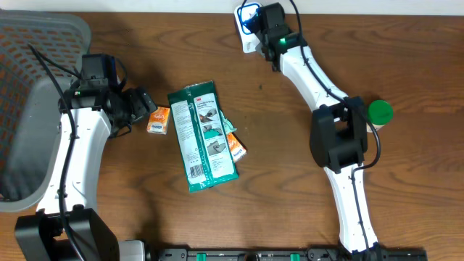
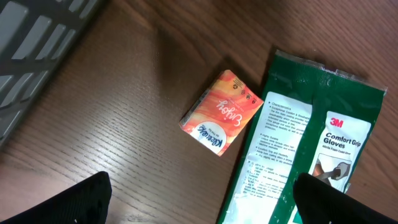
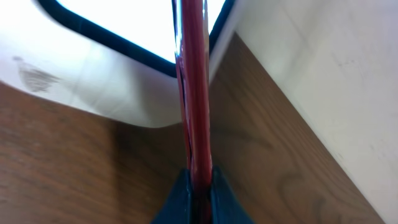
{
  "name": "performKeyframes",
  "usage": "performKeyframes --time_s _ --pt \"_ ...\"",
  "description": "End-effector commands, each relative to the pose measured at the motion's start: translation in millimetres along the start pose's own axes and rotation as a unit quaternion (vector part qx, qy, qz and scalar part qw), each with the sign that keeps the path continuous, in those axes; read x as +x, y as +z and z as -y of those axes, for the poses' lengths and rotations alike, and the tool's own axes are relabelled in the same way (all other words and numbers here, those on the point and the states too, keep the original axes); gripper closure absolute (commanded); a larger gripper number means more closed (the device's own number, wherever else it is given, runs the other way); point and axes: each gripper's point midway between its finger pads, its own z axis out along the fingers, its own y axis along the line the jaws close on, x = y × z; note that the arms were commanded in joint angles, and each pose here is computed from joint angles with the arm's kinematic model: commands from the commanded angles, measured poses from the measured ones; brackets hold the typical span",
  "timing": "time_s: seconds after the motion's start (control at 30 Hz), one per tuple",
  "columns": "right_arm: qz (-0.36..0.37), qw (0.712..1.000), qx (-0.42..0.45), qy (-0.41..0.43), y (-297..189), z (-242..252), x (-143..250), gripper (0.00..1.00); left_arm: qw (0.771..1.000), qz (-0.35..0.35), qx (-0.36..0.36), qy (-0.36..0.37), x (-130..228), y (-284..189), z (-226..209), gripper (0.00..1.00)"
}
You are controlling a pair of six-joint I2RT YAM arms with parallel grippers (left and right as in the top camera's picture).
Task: Scan the item barcode
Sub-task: 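Move the stick right and place it beside the jar, release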
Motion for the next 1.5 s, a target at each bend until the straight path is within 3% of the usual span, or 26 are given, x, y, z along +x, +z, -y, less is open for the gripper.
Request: performKeyframes --time_s 0.0,0.13,0.27,0.43,0.6,0.8,0.9,1.1,1.27,1.37,1.4,1.43,1.47 --pt "0.05 0.997 0.025 0.057 -78.2 33.6 -43.5 0.99 1.0 0.01 -0.009 -0.008 -4.3 -4.4 -6.5 0.06" --pt "0.055 0.991 0.003 0.121 -142.1 52.1 -44.5 0.99 1.0 0.01 -0.009 -0.008 -4.3 -4.4 -6.5 0.06" --pt "0.02 0.982 -0.085 0.17 -193.1 47.0 -16.5 0.99 1.0 0.01 -0.009 -0.008 -4.3 -4.4 -6.5 0.06" --pt "-0.1 0.945 -0.225 0.215 -212.9 23.0 54.8 0.99 1.0 0.01 -0.009 -0.008 -4.3 -4.4 -6.5 0.06" --pt "-0.26 0.898 -0.252 0.251 -186.6 12.6 159.0 0.99 1.0 0.01 -0.009 -0.008 -4.3 -4.4 -6.5 0.06" --pt "-0.347 0.866 -0.211 0.291 -143.8 -4.5 241.4 0.99 1.0 0.01 -0.009 -0.008 -4.3 -4.4 -6.5 0.06" --pt "-0.38 0.857 -0.093 0.334 -111.1 12.4 300.2 0.99 1.0 0.01 -0.009 -0.008 -4.3 -4.4 -6.4 0.06" --pt "-0.39 0.815 -0.047 0.426 -96.7 18.1 340.1 0.99 1.0 0.01 -0.009 -0.008 -4.3 -4.4 -6.5 0.06" --pt "-0.415 0.787 -0.035 0.455 -103.7 34.2 374.9 0.99 1.0 0.01 -0.009 -0.008 -4.3 -4.4 -6.5 0.06" --pt "-0.423 0.784 -0.039 0.452 -107.1 39.0 386.2 0.98 1.0 0.01 -0.009 -0.008 -4.3 -4.4 -6.5 0.06" --pt "-0.424 0.783 -0.04 0.453 -107.4 40.7 389.1 0.94 1.0 0.01 -0.009 -0.008 -4.3 -4.4 -6.5 0.06" --pt "-0.424 0.781 -0.039 0.458 -107.6 42.4 392.0 0.83 1.0 0.011 -0.009 -0.008 -4.4 -4.4 -6.5 0.06" --pt "-0.423 0.778 -0.04 0.462 -107.7 43.3 393.4 0.6 1.0 0.01 -0.009 -0.008 -4.3 -4.4 -6.4 0.06"
